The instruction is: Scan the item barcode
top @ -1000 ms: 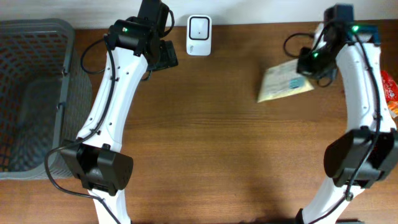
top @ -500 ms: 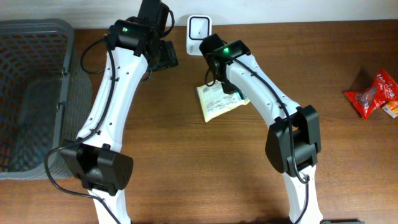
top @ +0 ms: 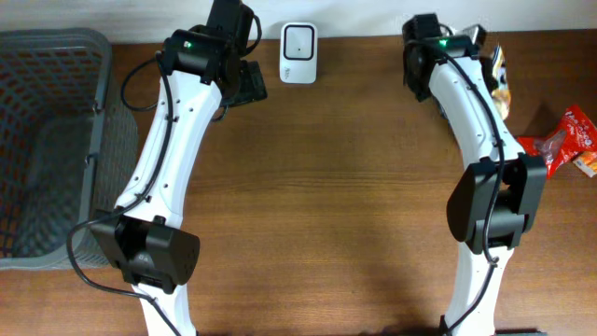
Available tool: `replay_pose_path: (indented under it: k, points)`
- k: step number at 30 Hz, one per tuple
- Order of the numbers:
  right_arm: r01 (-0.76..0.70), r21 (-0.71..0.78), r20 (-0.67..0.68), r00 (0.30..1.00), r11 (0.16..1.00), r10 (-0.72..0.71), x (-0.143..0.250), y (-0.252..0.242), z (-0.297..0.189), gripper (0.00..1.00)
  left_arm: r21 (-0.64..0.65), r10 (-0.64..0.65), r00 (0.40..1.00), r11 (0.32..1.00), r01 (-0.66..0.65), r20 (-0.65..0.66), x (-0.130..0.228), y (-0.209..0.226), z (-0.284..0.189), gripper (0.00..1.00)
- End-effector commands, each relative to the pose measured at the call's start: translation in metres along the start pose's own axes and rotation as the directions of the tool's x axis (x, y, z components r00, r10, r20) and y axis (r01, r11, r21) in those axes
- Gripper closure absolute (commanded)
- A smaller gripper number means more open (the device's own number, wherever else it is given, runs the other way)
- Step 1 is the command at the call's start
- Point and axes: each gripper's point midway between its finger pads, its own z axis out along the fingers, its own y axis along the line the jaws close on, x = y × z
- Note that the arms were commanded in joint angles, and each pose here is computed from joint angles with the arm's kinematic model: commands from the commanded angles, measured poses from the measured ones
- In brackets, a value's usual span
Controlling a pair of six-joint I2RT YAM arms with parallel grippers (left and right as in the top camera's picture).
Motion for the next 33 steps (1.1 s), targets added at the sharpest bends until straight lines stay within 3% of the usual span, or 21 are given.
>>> replay_pose_path:
  k: [1,5,8,10,11,12,14,16,17,18,19,21,22,24,29,33]
  points:
    - [0.088,0.161,-0.006,0.996,0.983,-0.088,-0.012,-0.041,0.021,0.96,0.014,0.004,1.000,1.000,-0.005,0.015,-0.002,-0.002,-0.008,0.01]
    - [0.093,-0.279,-0.041,0.993,0.956,-0.108,0.006,0.035,0.032,0.96,0.014,0.004,1.000,1.000,-0.005,0.015,-0.002,-0.002,-0.008,0.01]
    - [0.144,-0.294,-0.056,0.984,0.945,-0.167,0.025,0.067,0.020,0.96,0.014,0.005,1.000,1.000,-0.005,0.015,-0.002,-0.002,-0.008,0.01]
    - [0.200,-0.428,-0.025,0.972,0.881,-0.233,0.034,0.101,-0.012,0.96,0.016,0.007,1.000,1.000,-0.007,0.015,-0.001,-0.003,-0.008,0.01]
    - [0.222,-0.555,0.003,0.964,0.802,-0.265,0.041,0.130,-0.042,0.95,0.016,0.007,1.000,1.000,-0.007,0.015,-0.001,-0.003,-0.009,0.01]
    - [0.230,-0.682,0.031,0.957,0.694,-0.287,0.049,0.158,-0.074,0.83,0.017,0.011,1.000,1.000,-0.011,0.015,0.000,-0.004,-0.009,0.01]
    - [0.194,-0.902,0.079,0.953,0.386,-0.294,0.062,0.203,-0.147,0.78,0.017,0.010,1.000,1.000,-0.011,0.015,-0.001,-0.004,-0.009,0.01]
    - [0.059,-0.994,0.032,0.962,0.091,-0.272,0.067,0.220,-0.208,0.76,0.017,0.010,1.000,1.000,-0.011,0.015,-0.001,-0.004,-0.009,0.01]
    - [0.032,-0.998,0.017,0.962,0.052,-0.273,0.066,0.217,-0.215,0.65,0.017,0.011,1.000,1.000,-0.011,0.015,-0.001,-0.004,-0.009,0.01]
    - [0.025,-0.996,0.002,0.963,0.081,-0.271,0.063,0.210,-0.207,0.48,0.018,0.013,1.000,1.000,-0.013,0.015,0.000,-0.006,-0.009,0.01]
    - [0.000,-0.984,-0.047,0.966,0.180,-0.253,0.057,0.198,-0.184,0.35,0.019,0.013,1.000,1.000,-0.013,0.015,0.000,-0.006,-0.009,0.01]
    - [-0.192,-0.881,-0.268,0.956,0.433,-0.122,0.045,0.172,-0.119,0.01,0.018,0.013,1.000,1.000,-0.013,0.015,0.000,-0.005,-0.009,0.01]
    - [-0.321,-0.813,-0.386,0.922,0.486,-0.036,0.042,0.157,-0.087,0.01,0.018,0.013,1.000,1.000,-0.013,0.015,0.000,-0.005,-0.009,0.01]
    - [-0.479,-0.736,-0.522,0.852,0.479,0.051,0.040,0.139,-0.051,0.01,0.019,0.013,1.000,1.000,-0.013,0.015,0.000,-0.006,-0.009,0.01]
    - [-0.639,-0.622,-0.664,0.737,0.452,0.128,0.050,0.140,-0.018,0.04,0.019,0.013,1.000,1.000,-0.013,0.015,0.000,-0.006,-0.009,0.01]
    - [-0.777,-0.392,-0.731,0.588,0.493,0.345,0.065,0.152,0.021,0.08,0.018,0.013,1.000,1.000,-0.013,0.015,0.000,-0.005,-0.009,0.01]
